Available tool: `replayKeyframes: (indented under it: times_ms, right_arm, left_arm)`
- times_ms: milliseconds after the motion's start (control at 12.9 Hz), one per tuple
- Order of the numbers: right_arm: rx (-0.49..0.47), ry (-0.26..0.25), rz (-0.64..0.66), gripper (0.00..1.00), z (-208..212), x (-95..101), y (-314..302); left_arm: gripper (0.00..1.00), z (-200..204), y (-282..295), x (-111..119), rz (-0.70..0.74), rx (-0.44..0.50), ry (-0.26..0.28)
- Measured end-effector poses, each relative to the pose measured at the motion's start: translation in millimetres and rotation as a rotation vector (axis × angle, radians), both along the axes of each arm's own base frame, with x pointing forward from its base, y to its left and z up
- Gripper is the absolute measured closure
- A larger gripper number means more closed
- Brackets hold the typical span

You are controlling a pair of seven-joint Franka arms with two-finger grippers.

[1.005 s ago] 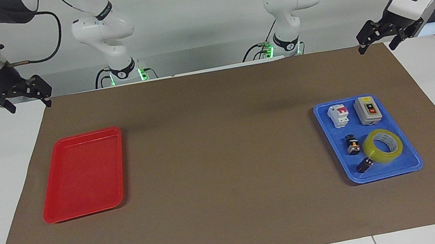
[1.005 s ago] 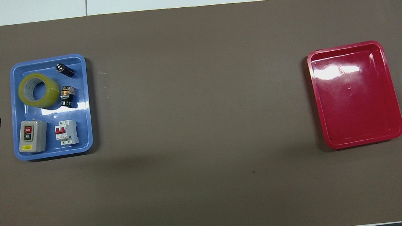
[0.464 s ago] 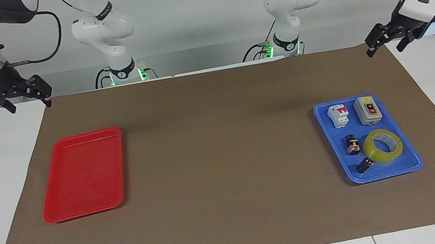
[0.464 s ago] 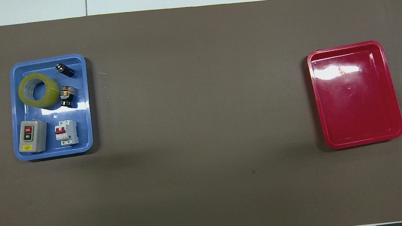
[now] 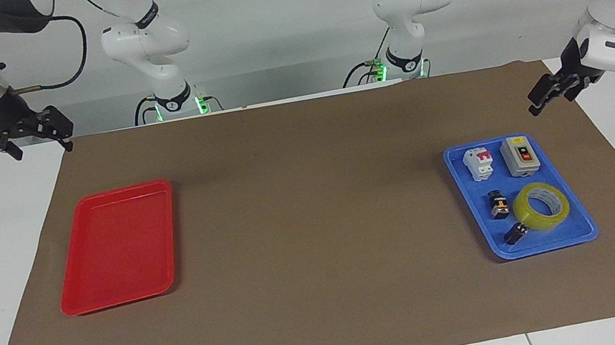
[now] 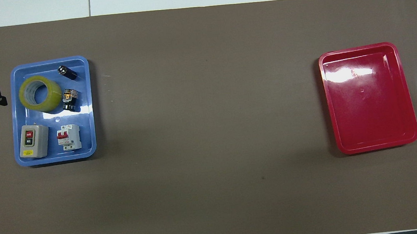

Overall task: Place and move tape with both arms
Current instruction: 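Reach the left gripper into the blue tray and grasp the yellow tape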

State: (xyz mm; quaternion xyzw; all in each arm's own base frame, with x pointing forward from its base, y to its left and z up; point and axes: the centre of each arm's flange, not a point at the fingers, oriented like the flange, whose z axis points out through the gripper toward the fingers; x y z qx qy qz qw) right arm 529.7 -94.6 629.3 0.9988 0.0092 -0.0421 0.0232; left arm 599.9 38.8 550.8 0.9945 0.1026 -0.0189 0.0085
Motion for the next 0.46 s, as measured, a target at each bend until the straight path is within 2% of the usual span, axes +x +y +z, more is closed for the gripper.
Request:
replayKeyframes:
  times_ms: [309, 464]
  right_arm:
    - [0.0, 0.0, 0.0, 0.0, 0.0, 0.0, 0.0]
    - [0.0, 0.0, 0.0, 0.0, 0.0, 0.0, 0.0]
  left_arm:
    - [0.0, -70.6, 29.7, 37.1, 0.121, 0.013, -0.02]
    - [0.0, -108.8, 38.3, 46.2, 0.169, 0.019, -0.042]
